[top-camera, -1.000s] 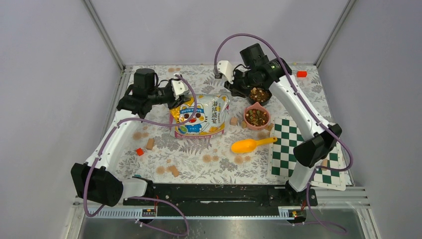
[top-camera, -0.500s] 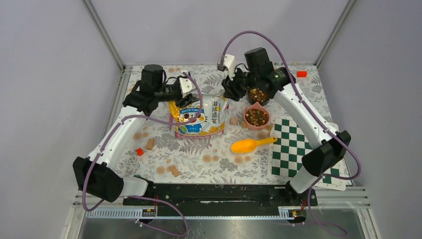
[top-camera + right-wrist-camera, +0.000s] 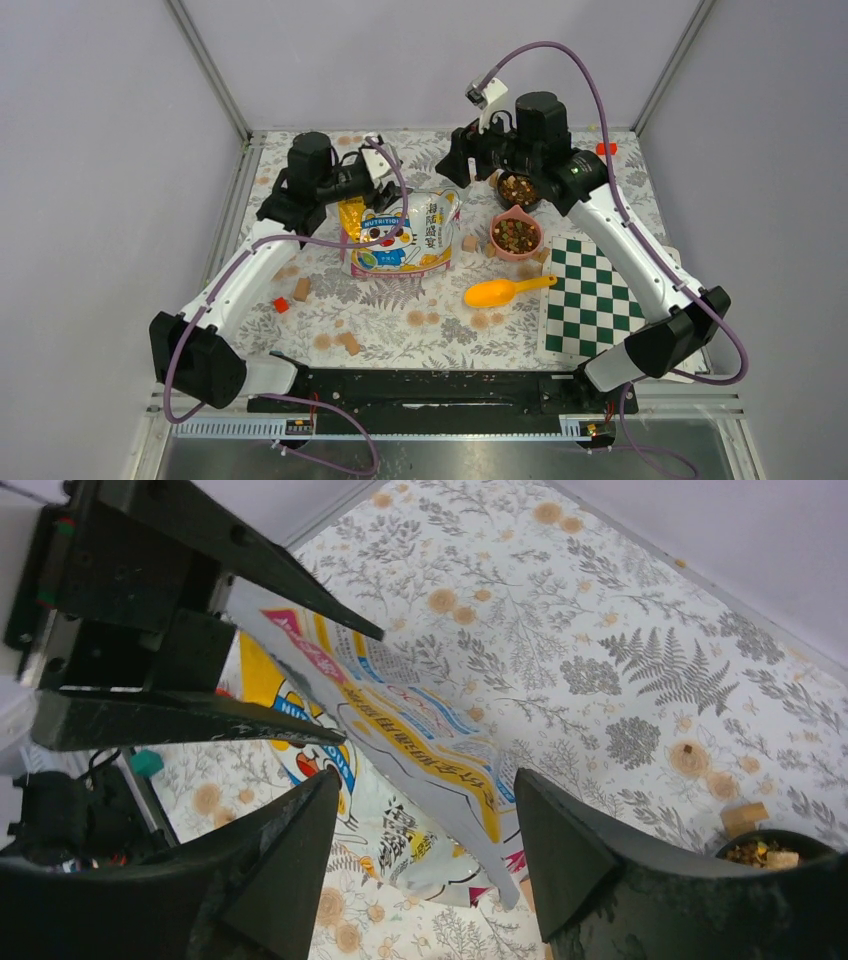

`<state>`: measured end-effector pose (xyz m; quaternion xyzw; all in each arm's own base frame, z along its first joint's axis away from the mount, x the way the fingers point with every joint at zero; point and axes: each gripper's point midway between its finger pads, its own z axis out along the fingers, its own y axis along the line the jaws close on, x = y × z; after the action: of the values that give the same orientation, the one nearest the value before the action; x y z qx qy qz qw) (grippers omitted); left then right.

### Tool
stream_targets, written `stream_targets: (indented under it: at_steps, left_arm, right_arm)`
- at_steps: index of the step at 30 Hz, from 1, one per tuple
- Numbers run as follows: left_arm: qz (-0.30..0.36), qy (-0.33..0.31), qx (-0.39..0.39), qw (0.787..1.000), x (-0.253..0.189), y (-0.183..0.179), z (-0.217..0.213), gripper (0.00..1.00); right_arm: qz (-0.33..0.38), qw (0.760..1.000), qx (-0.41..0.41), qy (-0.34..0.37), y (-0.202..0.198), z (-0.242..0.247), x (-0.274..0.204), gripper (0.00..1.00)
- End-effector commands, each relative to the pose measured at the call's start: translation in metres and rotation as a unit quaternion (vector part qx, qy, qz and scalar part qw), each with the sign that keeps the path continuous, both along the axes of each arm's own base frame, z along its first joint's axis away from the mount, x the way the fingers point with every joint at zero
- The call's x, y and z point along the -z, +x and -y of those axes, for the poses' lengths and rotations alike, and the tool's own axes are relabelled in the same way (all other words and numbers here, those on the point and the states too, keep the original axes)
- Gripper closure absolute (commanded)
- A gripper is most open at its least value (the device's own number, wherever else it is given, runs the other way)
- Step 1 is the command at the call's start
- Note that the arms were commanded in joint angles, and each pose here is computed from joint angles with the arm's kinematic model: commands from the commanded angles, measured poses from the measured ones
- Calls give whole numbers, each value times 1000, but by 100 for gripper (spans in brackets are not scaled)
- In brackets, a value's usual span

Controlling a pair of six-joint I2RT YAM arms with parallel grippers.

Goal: Serve the pet food

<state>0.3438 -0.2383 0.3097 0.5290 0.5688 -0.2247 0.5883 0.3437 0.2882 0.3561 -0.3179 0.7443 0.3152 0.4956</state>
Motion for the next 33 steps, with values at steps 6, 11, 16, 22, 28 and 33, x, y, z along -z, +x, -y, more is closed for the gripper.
stream_targets:
  at_steps: [6,11,16,22,28,33]
  left_arm:
    - [-37,-155,-187,969,-81,16,-34,35]
    - [-52,-213,-238,946,-108,20,-51,34]
    - [-101,-259,-243,929,-126,21,-76,1]
    - [-119,-156,-191,962,-87,12,-69,5]
    - [-99,-41,-79,991,-48,-14,-56,27]
    - [-112,10,-4,994,-30,-20,-47,39]
  right_arm:
    - [54,996,68,32,10,19,-37,4]
    - [61,995,74,38,21,16,-37,1]
    - [54,997,35,42,27,-2,-31,0]
    - [40,994,-96,28,12,-41,-10,0]
    - [62,985,-156,-33,4,-67,25,21]
    - [72,976,-200,-47,-3,-84,44,35]
